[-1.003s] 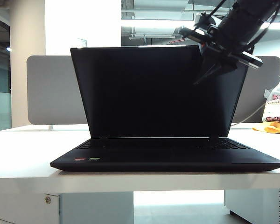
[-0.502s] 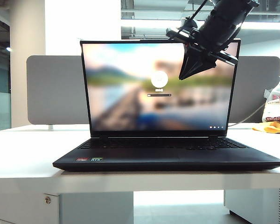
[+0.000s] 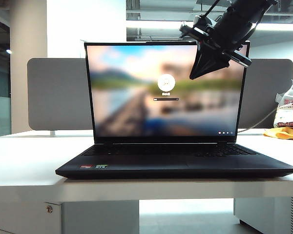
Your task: Open the lid of the laptop and use the keypad to enter the password "123".
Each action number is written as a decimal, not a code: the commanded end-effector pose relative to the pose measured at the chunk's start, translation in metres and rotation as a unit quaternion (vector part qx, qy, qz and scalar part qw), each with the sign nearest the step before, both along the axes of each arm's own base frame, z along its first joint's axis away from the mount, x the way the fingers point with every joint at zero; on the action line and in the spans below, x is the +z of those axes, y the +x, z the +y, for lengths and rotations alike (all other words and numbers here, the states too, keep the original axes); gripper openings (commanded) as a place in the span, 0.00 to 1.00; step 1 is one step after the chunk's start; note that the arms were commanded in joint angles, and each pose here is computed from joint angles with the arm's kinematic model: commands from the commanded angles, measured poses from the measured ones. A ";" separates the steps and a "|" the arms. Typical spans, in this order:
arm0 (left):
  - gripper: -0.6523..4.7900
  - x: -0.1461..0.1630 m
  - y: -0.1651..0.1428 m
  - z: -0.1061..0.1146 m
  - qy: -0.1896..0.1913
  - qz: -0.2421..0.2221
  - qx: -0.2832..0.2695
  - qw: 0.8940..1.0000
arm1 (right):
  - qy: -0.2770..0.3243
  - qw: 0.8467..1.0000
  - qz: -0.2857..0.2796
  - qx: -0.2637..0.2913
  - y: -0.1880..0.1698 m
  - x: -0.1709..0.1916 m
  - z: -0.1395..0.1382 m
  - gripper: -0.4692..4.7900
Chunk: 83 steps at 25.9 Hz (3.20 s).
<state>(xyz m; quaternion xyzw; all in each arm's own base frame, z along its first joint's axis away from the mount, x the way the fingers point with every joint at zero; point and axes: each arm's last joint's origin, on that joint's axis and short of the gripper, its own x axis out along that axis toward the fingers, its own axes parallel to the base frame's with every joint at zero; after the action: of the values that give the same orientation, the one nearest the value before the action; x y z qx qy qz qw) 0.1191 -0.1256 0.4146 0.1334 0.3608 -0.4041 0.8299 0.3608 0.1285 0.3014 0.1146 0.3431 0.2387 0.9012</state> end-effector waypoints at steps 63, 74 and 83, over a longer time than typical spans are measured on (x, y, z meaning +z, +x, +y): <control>0.11 0.005 0.006 -0.003 -0.016 -0.050 0.025 0.998 | -0.034 0.991 -0.125 -0.032 0.020 0.085 -0.012 0.09; 0.11 0.006 0.008 -0.005 -0.014 -0.069 0.030 0.997 | -0.043 0.992 -0.120 -0.018 0.011 0.093 -0.014 0.09; 0.11 0.001 0.015 -0.011 -0.002 -0.076 0.026 0.997 | -0.081 0.992 -0.094 0.000 -0.023 0.110 -0.024 0.09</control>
<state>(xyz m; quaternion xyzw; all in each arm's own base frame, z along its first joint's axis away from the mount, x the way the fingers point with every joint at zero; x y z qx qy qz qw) 0.1323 -0.1343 0.4140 0.1509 0.3100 -0.3676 0.8637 0.3445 0.1063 0.4109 0.0309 0.2584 0.2199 0.9402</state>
